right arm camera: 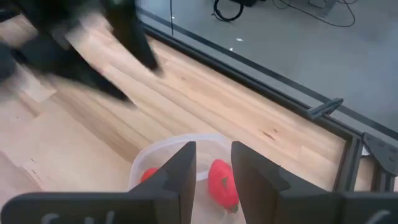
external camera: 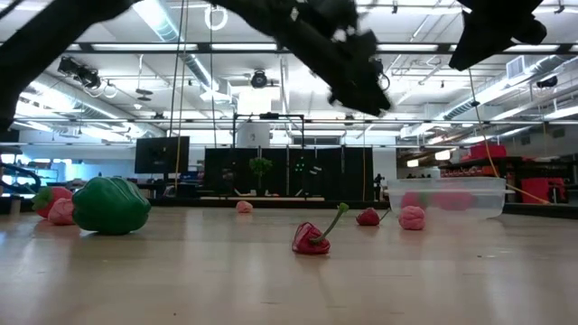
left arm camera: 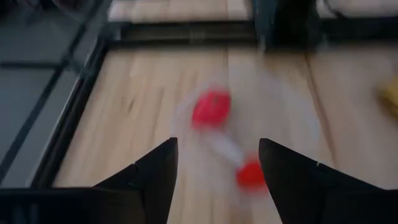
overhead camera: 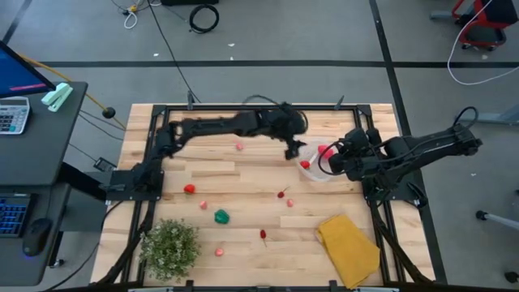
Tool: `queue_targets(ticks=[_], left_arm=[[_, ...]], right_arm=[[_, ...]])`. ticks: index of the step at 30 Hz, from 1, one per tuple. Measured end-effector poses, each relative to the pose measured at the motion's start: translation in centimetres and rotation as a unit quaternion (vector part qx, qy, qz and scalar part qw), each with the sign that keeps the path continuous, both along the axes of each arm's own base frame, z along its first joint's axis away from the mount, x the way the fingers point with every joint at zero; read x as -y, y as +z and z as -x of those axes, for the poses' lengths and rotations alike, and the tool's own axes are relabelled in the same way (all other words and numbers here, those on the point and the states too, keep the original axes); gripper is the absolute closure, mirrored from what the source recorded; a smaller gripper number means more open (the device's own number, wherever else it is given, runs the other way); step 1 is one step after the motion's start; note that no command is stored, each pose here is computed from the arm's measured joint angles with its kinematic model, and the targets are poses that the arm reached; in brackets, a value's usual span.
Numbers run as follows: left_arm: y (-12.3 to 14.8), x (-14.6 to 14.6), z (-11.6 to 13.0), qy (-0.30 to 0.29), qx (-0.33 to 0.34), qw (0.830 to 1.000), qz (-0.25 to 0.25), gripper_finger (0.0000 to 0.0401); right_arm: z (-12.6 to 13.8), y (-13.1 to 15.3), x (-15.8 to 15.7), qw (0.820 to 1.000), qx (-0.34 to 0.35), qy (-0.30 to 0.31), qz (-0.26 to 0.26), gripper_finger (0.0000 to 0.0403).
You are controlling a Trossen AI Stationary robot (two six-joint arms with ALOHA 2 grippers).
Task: Pick and placing Produce into tupperware
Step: Put the pink peach into the transparent container
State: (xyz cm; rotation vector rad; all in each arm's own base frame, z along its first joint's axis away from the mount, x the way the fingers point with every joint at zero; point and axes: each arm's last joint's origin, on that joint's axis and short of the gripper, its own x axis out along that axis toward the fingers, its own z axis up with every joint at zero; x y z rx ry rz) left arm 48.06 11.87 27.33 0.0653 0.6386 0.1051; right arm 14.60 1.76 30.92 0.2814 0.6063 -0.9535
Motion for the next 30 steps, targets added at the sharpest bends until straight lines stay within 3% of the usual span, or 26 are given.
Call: queue_targets(ticks=[7,13,18,23,30], left_arm=[[5.4,-0.6,7.8,0.037,-0.154,0.987,0.002,0.0181],[5.1,-0.8,12.0,0.116,-0.307,0.944,0.041,0.0188],[2.4,-0.2,12.0,0.112,-0.340,0.932,0.050,0.0201],[-2.5,0.3,12.0,0.096,-0.362,0.926,0.048,0.0208],[-8.0,0.3,12.3,0.099,-0.335,0.936,0.040,0.0202]], right_arm=[[-1.1,-0.7,-0.4,1.000,-0.023,0.008,-0.016,0.0293],[-1.7,-1.1,-0.7,0.999,-0.030,0.017,-0.037,0.0293],[-2.1,-1.4,-0.9,0.998,-0.038,0.021,-0.048,0.0293],[-2.2,-1.4,-0.9,0.998,-0.043,0.025,-0.049,0.0293],[-2.2,-1.4,-0.9,0.997,-0.052,0.035,-0.043,0.0293]])
